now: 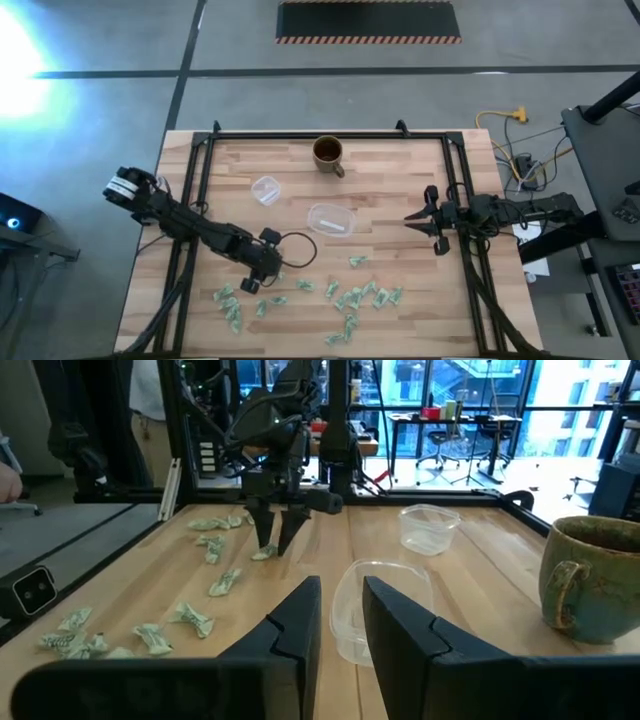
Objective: Pick and place Stevia / Truvia into bins
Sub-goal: Put the green stevia packet into the transparent container
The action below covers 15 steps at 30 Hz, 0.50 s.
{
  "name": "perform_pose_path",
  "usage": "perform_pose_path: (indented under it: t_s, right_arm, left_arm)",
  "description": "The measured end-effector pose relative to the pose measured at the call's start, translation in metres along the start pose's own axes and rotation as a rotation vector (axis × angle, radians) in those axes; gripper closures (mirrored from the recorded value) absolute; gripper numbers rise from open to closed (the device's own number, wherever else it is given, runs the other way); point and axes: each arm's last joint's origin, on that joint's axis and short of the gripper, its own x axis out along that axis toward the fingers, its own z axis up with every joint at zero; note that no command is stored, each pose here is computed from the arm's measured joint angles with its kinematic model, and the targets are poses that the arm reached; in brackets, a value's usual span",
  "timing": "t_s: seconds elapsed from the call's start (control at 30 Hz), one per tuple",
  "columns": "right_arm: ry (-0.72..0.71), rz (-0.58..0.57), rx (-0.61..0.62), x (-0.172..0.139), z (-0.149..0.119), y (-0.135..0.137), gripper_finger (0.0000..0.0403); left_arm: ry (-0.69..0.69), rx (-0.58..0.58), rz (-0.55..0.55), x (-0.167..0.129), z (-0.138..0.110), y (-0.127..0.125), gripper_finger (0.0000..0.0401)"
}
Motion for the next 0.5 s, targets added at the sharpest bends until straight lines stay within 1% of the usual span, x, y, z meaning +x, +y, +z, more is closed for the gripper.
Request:
perform_pose_path:
  t_s: [0.3,0.37,0.5]
  right_arm:
    - [0.0,0.0,0.0,0.0,0.0,0.0,0.0335]
    - [0.0,0.001,0.0,0.0,0.0,0.0,0.0335]
    - [-0.001,0.0,0.0,0.0,0.0,0.0,0.0335]
  left_arm:
    - [-0.009,-0.002,0.006,-0.002,0.003,0.0,0.0386]
    - [-0.025,-0.002,0.012,-0.003,0.008,0.001,0.0396]
    - [-0.062,-0.002,0.062,-0.008,0.019,0.002,0.0394]
